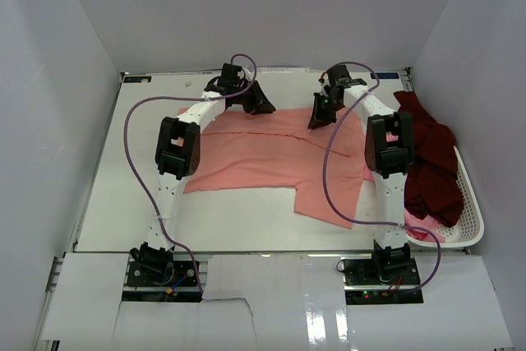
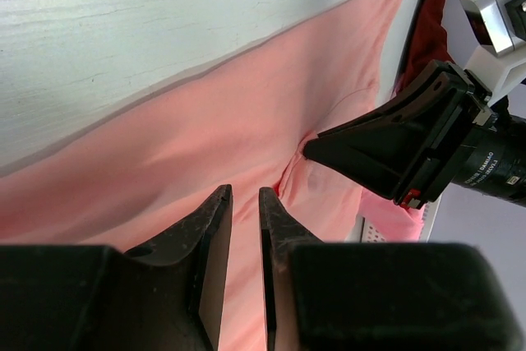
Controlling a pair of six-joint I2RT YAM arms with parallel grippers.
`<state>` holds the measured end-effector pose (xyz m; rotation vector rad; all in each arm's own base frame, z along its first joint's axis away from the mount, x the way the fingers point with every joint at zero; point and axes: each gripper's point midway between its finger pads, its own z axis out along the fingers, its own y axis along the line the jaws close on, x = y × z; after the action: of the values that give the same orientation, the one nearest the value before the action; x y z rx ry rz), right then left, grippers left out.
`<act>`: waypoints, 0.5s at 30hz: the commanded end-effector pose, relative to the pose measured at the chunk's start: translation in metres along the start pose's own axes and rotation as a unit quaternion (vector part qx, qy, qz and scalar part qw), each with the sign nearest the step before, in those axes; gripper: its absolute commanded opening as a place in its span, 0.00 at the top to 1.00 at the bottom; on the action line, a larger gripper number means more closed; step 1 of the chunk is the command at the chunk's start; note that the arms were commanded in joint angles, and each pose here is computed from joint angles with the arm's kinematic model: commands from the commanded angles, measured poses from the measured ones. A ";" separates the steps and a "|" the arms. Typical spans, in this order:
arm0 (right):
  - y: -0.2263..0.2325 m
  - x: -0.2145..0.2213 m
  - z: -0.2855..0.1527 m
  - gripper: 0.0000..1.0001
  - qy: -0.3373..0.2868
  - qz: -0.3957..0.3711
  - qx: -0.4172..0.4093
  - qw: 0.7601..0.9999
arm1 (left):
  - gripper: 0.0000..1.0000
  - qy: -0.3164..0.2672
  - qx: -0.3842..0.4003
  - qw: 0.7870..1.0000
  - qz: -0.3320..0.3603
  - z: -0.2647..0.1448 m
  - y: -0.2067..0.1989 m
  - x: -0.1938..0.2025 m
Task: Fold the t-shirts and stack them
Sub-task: Fold the flattened tshirt in 1/3 of the way
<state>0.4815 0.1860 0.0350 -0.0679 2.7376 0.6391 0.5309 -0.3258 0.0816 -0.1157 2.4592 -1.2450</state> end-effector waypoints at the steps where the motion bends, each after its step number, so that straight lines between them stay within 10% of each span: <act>1: 0.008 -0.015 -0.006 0.92 -0.021 -0.004 -0.010 1.000 | 0.70 -0.019 0.016 0.999 0.029 -0.022 -0.033 -0.008; 15: 0.058 0.049 -0.046 0.92 -0.002 -0.022 -0.042 0.999 | 0.70 -0.021 0.007 0.999 0.035 -0.027 -0.032 -0.007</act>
<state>0.4171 0.2072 0.0507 -0.1252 2.7826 0.6769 0.5258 -0.3220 0.0718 -0.1186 2.4846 -1.2170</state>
